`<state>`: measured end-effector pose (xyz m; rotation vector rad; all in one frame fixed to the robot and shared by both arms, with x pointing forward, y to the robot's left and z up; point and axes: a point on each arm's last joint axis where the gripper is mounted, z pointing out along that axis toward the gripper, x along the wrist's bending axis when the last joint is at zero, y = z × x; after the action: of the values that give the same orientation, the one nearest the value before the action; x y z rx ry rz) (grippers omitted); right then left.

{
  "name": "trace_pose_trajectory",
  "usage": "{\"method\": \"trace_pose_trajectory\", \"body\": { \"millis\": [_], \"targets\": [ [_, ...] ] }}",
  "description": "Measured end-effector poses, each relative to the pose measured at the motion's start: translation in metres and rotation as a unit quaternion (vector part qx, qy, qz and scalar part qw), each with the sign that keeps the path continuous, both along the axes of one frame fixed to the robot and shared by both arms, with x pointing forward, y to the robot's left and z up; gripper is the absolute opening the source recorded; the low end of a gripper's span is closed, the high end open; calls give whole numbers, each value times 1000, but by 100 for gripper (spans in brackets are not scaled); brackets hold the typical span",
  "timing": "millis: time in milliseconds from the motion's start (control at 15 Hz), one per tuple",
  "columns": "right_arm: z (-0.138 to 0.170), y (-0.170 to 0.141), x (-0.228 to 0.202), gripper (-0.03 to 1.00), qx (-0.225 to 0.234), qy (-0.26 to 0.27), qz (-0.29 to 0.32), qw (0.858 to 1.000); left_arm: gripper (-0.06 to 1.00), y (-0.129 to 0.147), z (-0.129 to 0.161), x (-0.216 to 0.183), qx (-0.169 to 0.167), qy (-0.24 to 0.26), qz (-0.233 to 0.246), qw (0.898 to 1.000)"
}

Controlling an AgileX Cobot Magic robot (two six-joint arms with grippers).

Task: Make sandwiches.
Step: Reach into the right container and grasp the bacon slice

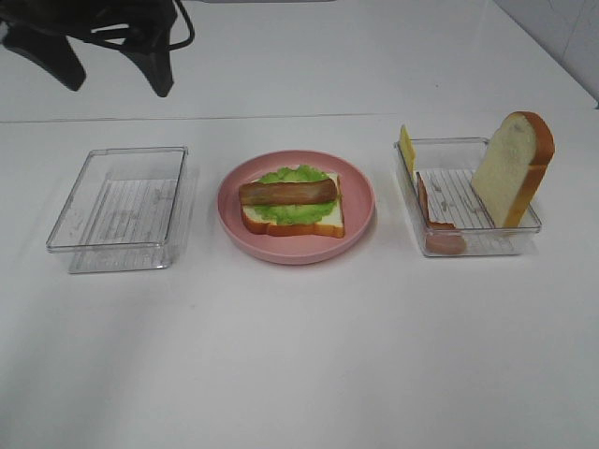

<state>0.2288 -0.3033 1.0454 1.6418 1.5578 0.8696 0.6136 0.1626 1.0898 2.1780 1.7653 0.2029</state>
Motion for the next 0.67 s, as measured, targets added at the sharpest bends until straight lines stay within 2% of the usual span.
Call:
{"method": "trace_pose_trajectory", "body": {
  "millis": [133,467,600,667],
  "targets": [
    [0,0,0,78,0,0,0,1000,87,6,6,-12,11,0,3,1000],
    [0,0,0,78,0,0,0,1000,87,31,9,-79,24,24,4,999],
    [0,0,0,78,0,0,0,1000,87,44,13,-114,26,23,4,999],
    [0,0,0,78,0,0,0,1000,87,58,24,-152,19,0,4,1000]
  ]
}}
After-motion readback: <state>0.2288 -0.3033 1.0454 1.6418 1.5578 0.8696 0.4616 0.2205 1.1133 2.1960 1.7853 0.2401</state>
